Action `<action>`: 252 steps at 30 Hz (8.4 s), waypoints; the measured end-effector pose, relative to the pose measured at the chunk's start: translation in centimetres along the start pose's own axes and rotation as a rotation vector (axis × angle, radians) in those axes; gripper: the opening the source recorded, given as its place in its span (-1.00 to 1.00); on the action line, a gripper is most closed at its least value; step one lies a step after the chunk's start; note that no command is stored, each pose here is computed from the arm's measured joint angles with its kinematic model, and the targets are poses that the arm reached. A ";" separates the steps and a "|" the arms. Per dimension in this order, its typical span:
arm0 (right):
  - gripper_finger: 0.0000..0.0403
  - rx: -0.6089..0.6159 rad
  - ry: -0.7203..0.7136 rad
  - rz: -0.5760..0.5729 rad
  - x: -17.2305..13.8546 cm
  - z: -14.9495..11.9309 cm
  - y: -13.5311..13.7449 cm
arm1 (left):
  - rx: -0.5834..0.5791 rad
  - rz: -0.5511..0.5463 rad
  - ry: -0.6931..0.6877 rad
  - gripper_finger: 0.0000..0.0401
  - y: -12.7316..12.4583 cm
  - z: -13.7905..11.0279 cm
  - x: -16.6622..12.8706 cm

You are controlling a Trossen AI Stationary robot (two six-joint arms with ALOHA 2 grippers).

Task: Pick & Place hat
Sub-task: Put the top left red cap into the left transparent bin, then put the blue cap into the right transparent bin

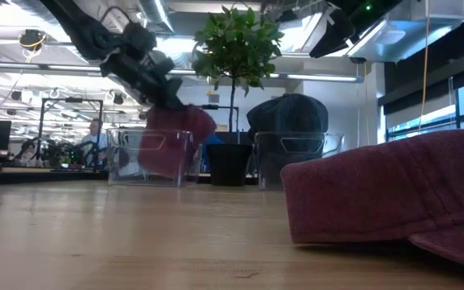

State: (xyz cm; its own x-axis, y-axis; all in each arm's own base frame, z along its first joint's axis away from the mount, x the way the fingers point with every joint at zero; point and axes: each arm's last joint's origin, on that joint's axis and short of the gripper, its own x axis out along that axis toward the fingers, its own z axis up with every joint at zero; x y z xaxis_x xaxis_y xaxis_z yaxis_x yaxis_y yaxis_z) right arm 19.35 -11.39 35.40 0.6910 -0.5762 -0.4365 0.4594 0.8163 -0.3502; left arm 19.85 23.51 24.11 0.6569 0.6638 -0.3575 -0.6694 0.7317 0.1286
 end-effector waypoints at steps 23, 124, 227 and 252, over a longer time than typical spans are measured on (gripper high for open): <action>0.13 -0.033 0.030 0.008 0.0 -0.3 0.1 | -0.068 0.194 0.020 -0.50 1.1 -0.3 0.3; 0.13 0.102 0.010 0.069 0.0 -0.2 0.3 | 0.139 -0.389 1.250 -0.90 -25.1 -18.8 -25.6; -0.97 0.074 0.005 0.728 1.4 9.4 10.4 | 0.578 -0.236 0.173 -0.29 -28.3 12.5 -17.6; -0.97 -0.365 0.038 0.224 0.9 5.4 4.8 | 0.037 -0.449 -0.124 -0.26 -20.5 7.6 -21.2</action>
State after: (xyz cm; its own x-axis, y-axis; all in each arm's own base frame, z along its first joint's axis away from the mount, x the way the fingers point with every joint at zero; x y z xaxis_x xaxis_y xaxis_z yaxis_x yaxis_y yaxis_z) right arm 25.19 -7.73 37.83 0.7273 -0.3929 -0.5628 0.0676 0.8570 -0.5109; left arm 22.27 -4.37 36.10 0.9169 0.2918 -0.2724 -0.2979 0.9544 0.0199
